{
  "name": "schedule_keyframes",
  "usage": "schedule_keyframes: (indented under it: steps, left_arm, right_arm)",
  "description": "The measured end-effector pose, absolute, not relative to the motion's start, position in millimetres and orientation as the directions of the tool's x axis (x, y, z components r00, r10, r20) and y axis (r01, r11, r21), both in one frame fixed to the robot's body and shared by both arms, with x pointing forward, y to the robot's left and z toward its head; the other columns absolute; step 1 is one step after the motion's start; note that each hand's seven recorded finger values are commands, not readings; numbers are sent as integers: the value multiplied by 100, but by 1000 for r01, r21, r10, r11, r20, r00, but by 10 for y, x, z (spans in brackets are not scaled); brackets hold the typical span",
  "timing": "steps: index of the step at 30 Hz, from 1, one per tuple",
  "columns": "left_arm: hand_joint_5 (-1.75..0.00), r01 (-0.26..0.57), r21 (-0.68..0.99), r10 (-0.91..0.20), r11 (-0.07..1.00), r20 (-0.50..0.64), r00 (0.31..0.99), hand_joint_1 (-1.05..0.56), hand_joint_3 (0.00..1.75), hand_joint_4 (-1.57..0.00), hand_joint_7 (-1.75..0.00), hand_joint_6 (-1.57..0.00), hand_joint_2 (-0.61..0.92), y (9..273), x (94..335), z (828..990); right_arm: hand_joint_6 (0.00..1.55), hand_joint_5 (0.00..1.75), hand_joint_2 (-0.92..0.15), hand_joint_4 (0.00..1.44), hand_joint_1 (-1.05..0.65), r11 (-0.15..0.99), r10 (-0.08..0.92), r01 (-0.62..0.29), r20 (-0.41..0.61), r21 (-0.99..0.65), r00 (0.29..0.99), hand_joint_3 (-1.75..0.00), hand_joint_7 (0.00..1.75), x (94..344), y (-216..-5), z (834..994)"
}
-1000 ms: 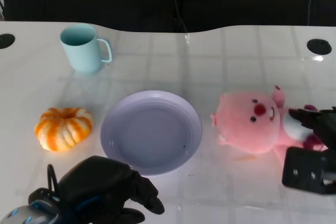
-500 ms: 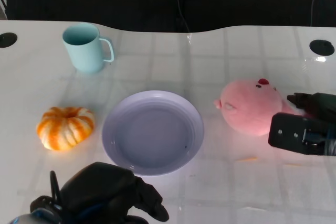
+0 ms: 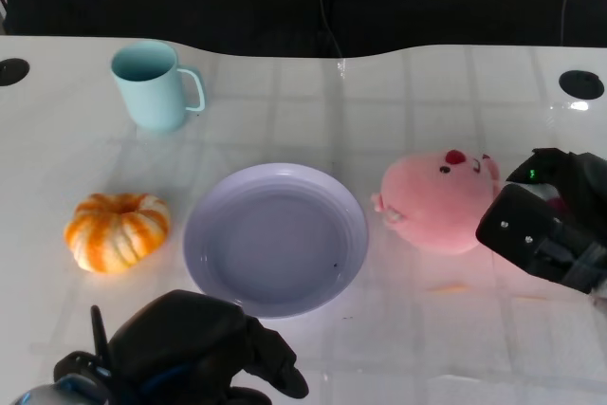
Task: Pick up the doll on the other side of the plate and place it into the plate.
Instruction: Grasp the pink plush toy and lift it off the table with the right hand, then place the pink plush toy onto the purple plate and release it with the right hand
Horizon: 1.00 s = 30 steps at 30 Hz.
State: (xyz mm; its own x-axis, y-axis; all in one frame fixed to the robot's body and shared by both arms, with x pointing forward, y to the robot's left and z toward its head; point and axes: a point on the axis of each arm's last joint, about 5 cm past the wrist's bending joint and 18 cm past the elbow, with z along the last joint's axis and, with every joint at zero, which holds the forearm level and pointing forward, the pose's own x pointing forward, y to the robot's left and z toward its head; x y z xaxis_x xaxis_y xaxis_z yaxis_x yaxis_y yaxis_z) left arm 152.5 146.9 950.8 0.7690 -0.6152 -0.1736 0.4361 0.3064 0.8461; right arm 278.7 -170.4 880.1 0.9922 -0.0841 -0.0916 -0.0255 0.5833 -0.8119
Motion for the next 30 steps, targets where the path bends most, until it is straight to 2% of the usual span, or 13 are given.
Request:
schedule_keyframes:
  steps: [4, 8, 13, 18, 22, 30]
  left_arm:
    - [-128, 443, 842, -618, 308, -177, 766, -26, 24, -76, -1, -110, 92, 1483, 1537, 9492]
    - [-128, 442, 843, -616, 307, -178, 767, -25, 24, -77, -1, -110, 92, 1489, 1538, 9491]
    - [-123, 439, 846, -620, 303, -175, 765, -26, 26, -76, -1, -110, 92, 1490, 1540, 9490]
    - [-120, 441, 846, -618, 299, -181, 765, -25, 24, -78, -1, -110, 92, 1487, 1546, 9470]
    - [-118, 441, 848, -617, 294, -183, 765, -25, 25, -78, -1, -110, 92, 1475, 1546, 9449]
    - [-119, 447, 841, -621, 306, -179, 763, -25, 23, -81, -2, -111, 92, 1437, 1550, 9402]
  right_arm:
    - [76, 175, -36, 91, -16, 643, -105, 11, -74, -766, 992, -135, 175, 2750, -1715, 8792]
    - [75, 175, -39, 91, -16, 701, -94, 31, -48, -713, 994, -129, 175, 2692, -1723, 8804]
    - [77, 175, -34, 93, -8, 739, -65, 51, 4, -672, 998, -137, 175, 2661, -1660, 8892]
    - [79, 175, -32, 92, -8, 768, -28, 67, 71, -637, 997, -138, 175, 2667, -1561, 8993]
    - [77, 175, -36, 91, -9, 794, 38, 38, 112, -607, 993, -131, 175, 2665, -1454, 9088]
    - [77, 175, -35, 93, -11, 816, 199, -66, 173, -575, 965, -135, 175, 2696, -1037, 9259]
